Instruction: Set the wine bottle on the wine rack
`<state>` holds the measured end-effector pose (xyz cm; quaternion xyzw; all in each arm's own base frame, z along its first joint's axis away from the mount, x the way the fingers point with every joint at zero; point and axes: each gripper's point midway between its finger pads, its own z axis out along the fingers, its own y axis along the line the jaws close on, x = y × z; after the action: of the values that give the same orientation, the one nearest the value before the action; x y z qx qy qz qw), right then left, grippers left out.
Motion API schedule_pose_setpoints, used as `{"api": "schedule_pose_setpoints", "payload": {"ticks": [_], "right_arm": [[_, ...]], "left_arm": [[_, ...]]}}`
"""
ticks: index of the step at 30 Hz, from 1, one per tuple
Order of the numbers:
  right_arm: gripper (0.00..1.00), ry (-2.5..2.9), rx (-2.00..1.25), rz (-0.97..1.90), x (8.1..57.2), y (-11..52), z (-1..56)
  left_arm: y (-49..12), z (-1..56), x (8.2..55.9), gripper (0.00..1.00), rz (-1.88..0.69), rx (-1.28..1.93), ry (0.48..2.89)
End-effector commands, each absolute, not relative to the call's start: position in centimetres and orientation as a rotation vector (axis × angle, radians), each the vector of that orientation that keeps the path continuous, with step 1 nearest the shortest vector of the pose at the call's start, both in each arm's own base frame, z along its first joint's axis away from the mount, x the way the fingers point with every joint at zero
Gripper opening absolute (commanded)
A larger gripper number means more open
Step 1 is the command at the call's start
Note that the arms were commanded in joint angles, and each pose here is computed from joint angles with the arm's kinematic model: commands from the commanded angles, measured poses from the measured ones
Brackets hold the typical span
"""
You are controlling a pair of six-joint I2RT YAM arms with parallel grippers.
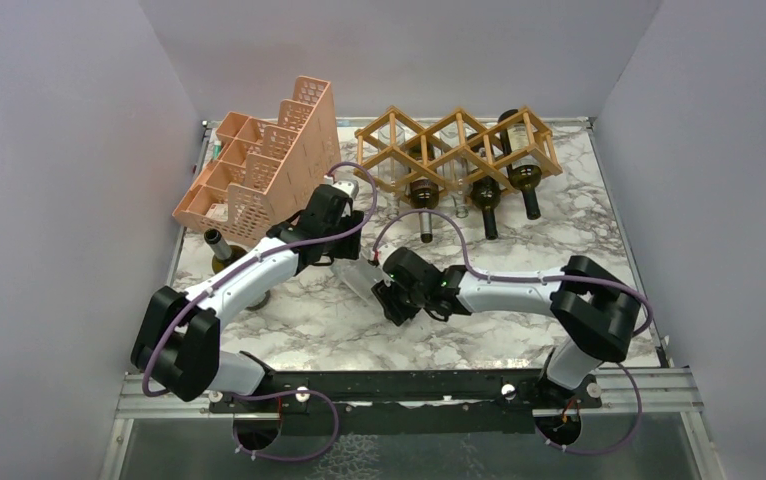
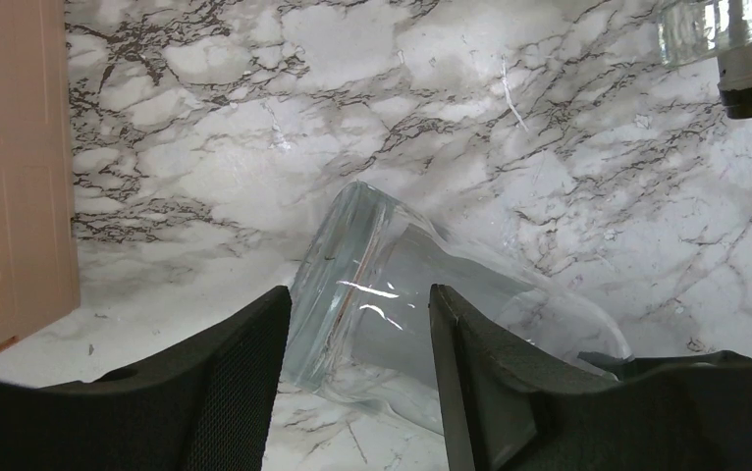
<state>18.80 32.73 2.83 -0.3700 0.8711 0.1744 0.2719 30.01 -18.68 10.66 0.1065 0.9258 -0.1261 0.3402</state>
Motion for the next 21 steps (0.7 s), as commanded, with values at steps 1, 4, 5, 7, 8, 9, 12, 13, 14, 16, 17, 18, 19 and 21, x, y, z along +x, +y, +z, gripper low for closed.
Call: {"api": "schedule_pose_setpoints", "payload": {"ticks": [1,4,5,7,8,9,12,13,14,16,17,18,19,21], "right_arm": [[0.52,2.313,-0.980,0.450,20.1,33.8,3.0],[0.52,2.316,-0.967,0.441,20.4,34.0,2.7],[0.51,2.317,-0.959,0.440,20.5,34.1,2.6],[0.50,2.319,-0.939,0.423,20.8,33.9,2.3],[0.47,2.312,-0.930,0.420,21.0,34.0,2.1],[0.46,2.305,-0.922,0.414,21.1,33.9,2.0],[0.44,2.288,-0.928,0.421,21.2,34.0,1.7],[0.44,2.288,-0.931,0.424,21.2,34.1,1.6],[0.44,2.289,-0.933,0.422,21.2,34.2,1.6],[0.42,2.291,-0.933,0.411,21.4,34.2,1.5],[0.36,2.289,-0.930,0.407,21.5,34.2,1.5],[0.27,2.287,-0.925,0.401,21.6,34.1,1.6],[0.18,2.286,-0.913,0.394,21.7,34.1,1.6],[0.05,2.274,-0.899,0.394,21.9,34.0,2.0]], "left_arm": [[-18.4,8.5,28.2,0.57,-0.331,0.314,2.504],[-18.5,8.3,28.1,0.55,-0.337,0.320,2.510],[-18.5,8.2,28.0,0.54,-0.340,0.322,2.513],[-18.6,8.1,27.9,0.53,-0.346,0.327,2.517],[-18.7,8.1,27.9,0.52,-0.350,0.330,2.517],[-18.7,8.1,27.9,0.52,-0.355,0.335,2.519],[-19.1,8.4,28.0,0.51,-0.380,0.349,2.508],[-19.2,8.6,28.0,0.51,-0.385,0.351,2.505],[-19.3,8.7,28.0,0.50,-0.388,0.354,2.503],[-19.3,8.7,28.0,0.49,-0.394,0.357,2.500],[-19.4,8.8,28.0,0.48,-0.397,0.359,2.498],[-19.4,8.8,27.9,0.48,-0.401,0.360,2.497],[-19.5,8.9,27.9,0.48,-0.406,0.361,2.494],[-19.6,9.6,28.1,0.48,-0.420,0.361,2.471]]}}
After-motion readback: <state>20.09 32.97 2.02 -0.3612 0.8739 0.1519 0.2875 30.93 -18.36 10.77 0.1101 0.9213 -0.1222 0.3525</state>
